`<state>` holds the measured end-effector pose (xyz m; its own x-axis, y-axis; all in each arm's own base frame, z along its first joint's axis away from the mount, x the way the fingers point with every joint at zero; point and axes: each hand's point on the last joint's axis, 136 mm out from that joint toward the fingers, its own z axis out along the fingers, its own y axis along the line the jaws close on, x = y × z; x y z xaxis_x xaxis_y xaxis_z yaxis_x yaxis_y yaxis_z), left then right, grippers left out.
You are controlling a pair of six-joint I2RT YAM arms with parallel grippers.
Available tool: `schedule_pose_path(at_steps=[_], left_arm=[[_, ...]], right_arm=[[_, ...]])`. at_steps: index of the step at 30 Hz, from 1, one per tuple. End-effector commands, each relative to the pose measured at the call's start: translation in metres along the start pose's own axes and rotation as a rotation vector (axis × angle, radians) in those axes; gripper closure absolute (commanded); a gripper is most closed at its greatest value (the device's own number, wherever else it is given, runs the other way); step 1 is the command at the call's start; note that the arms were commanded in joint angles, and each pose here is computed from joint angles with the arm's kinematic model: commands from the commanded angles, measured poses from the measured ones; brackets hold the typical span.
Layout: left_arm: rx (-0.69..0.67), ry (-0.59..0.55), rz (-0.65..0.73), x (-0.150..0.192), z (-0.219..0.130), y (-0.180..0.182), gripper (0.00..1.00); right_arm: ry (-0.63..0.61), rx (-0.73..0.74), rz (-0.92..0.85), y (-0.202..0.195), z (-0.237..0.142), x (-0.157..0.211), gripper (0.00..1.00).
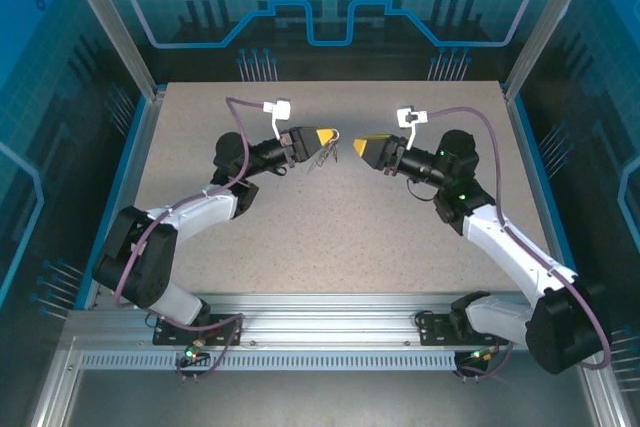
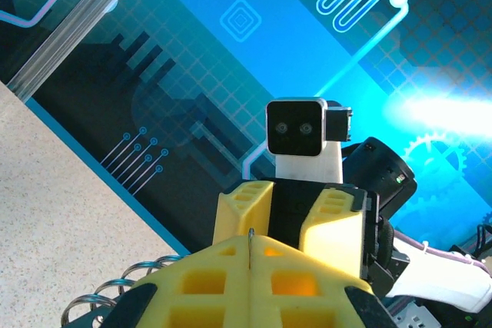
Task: Put the keys on the keyring
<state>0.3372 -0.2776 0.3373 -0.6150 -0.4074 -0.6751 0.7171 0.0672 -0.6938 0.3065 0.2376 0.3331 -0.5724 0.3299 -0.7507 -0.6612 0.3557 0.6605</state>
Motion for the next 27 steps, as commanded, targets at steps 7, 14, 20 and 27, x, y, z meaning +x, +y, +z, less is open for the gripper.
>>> schedule_pose_path(at_steps=[7, 14, 20, 27], left_arm=[[0.028, -0.074, 0.04, -0.008, 0.0, -0.016, 1.0], [0.027, -0.08, 0.039, -0.008, 0.001, -0.016, 1.0], [0.028, -0.081, 0.041, -0.008, 0.002, -0.017, 1.0], [0.027, -0.082, 0.04, -0.008, 0.002, -0.015, 1.0]], right_arm=[[-0.066, -0.056, -0.03, 0.026, 0.024, -0.023, 0.6], [-0.062, -0.059, -0.009, 0.021, 0.034, -0.02, 0.61], [-0.051, -0.063, -0.001, 0.018, 0.039, -0.015, 0.66], [-0.039, -0.068, 0.006, 0.017, 0.042, -0.012, 0.78]])
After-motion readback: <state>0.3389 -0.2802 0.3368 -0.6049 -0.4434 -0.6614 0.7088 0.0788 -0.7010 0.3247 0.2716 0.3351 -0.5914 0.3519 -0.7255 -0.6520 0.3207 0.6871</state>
